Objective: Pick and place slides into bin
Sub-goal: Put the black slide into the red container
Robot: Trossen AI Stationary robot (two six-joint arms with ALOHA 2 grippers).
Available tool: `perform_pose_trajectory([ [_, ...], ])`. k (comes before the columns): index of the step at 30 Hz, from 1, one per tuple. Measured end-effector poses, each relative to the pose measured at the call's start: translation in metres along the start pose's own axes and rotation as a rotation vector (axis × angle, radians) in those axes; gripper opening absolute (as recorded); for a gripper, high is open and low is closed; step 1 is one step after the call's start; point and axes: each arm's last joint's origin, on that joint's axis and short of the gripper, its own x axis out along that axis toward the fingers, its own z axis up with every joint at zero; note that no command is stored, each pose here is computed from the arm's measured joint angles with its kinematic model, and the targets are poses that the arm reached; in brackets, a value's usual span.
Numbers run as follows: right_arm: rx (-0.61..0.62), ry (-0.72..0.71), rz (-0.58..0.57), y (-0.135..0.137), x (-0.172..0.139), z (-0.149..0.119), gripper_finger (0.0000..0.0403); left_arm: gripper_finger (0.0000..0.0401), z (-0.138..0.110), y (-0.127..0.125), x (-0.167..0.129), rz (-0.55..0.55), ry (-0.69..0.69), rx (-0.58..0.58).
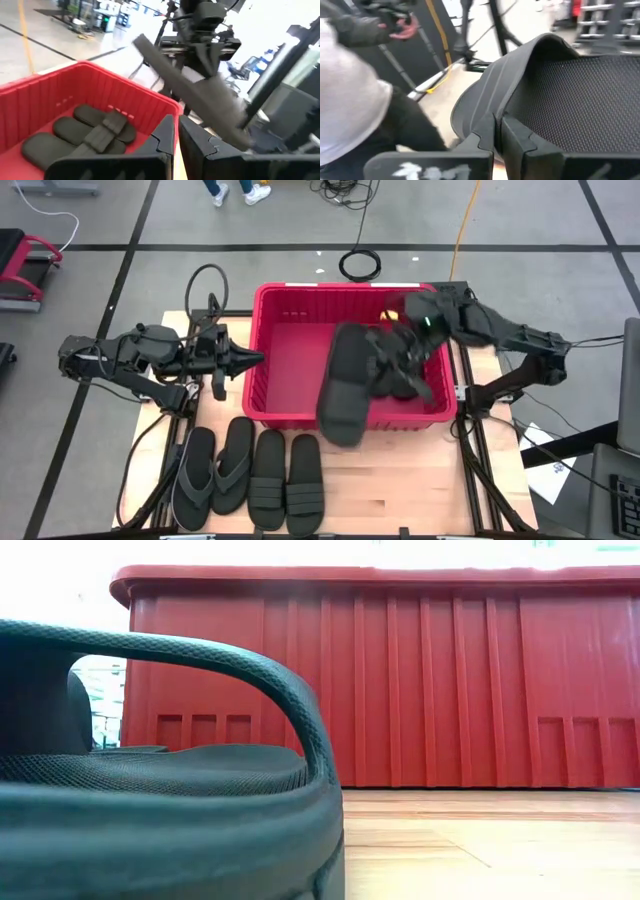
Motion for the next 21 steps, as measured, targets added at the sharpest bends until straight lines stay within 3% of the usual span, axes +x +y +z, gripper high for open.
perform_pose_trajectory([
  [5,0.028,-0.021,-0.152,-0.063,-0.017,-0.005,0.0004,0.0021,0.000,0.003,-0.001,0.081,-0.017,0.032],
  [11,0.035,-0.093,-0.328,-0.143,-0.015,-0.010,0.0004,0.0021,-0.007,0.009,-0.001,0.124,0.061,0.196],
  [16,0.131,0.009,-0.316,-0.194,0.009,-0.042,0.0004,0.0021,-0.015,0.013,-0.002,0.151,0.155,0.318],
  [21,0.168,0.148,-0.235,-0.219,0.042,-0.075,0.0004,0.0021,-0.020,0.018,-0.003,0.178,0.216,0.359],
])
